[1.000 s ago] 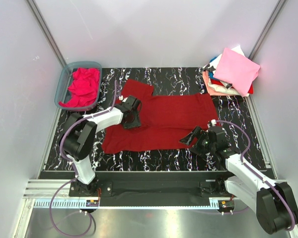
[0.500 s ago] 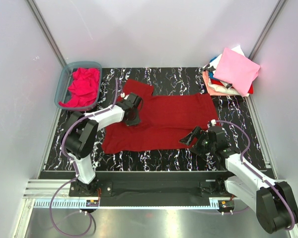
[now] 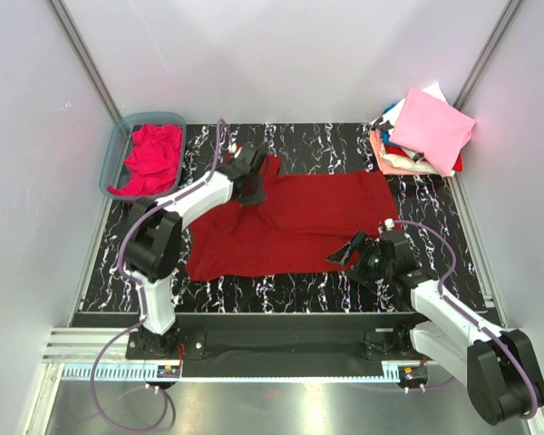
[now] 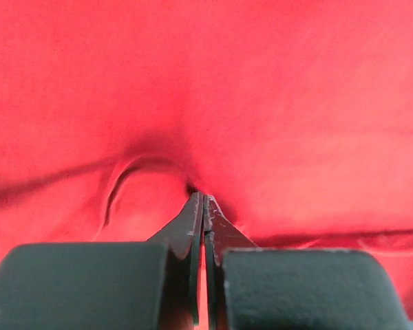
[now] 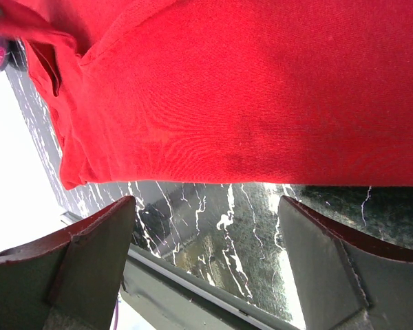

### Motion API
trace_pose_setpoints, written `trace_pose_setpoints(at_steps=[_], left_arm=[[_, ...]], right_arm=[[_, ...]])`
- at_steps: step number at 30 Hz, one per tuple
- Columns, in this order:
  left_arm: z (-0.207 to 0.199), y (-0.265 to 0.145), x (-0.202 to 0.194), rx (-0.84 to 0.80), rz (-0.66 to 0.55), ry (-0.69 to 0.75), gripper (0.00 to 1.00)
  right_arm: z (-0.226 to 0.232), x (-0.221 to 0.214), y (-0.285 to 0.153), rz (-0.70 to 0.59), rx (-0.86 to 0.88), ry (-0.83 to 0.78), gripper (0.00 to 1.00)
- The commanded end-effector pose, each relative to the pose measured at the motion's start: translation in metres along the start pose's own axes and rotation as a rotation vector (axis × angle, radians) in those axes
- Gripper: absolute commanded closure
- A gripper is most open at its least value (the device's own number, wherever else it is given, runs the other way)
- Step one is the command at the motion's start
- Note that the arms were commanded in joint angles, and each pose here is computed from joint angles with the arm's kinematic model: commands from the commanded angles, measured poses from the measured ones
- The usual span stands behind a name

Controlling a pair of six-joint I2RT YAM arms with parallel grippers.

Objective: Fold and stack the t-shirts
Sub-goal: Fold the tshirt

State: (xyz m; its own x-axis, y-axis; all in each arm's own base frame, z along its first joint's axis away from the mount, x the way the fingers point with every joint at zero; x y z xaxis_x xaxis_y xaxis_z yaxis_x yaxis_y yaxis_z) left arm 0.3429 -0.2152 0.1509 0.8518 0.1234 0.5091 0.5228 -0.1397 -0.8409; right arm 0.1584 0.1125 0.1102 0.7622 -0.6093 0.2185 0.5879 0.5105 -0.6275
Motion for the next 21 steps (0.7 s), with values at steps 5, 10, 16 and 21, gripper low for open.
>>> trace_pose_setpoints(at_steps=[5, 10, 16, 21], left_arm=[[-0.015, 0.02, 0.059, -0.046, 0.003, 0.087, 0.56], [-0.007, 0.013, 0.06, 0.014, 0.017, 0.116, 0.21], [0.02, -0.027, 0.039, 0.07, -0.06, 0.078, 0.26], [0.047, -0.034, 0.003, 0.138, -0.064, 0.082, 0.37]], right_arm=[[0.017, 0.007, 0.0, -0.009, 0.062, -0.028, 0.08], [0.017, 0.007, 0.001, -0.004, 0.058, -0.026, 0.08], [0.018, 0.007, 0.001, -0.003, 0.062, -0.028, 0.08], [0.018, 0.007, 0.001, 0.005, 0.063, -0.029, 0.08]])
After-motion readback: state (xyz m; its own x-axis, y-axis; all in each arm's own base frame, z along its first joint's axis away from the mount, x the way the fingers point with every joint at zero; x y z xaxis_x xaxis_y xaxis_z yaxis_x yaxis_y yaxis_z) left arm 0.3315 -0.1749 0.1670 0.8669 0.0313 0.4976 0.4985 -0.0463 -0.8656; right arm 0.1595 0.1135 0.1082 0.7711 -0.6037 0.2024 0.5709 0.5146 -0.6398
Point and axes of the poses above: each gripper's point midway between its finger pads, its own y axis out along the fingers, its own z axis along the line the jaws close on, x = y × z, the point moved 9 cm from there along -y, back along the fingers, and after that the axes turned 5 degrees about y, right-handed, at the moved point
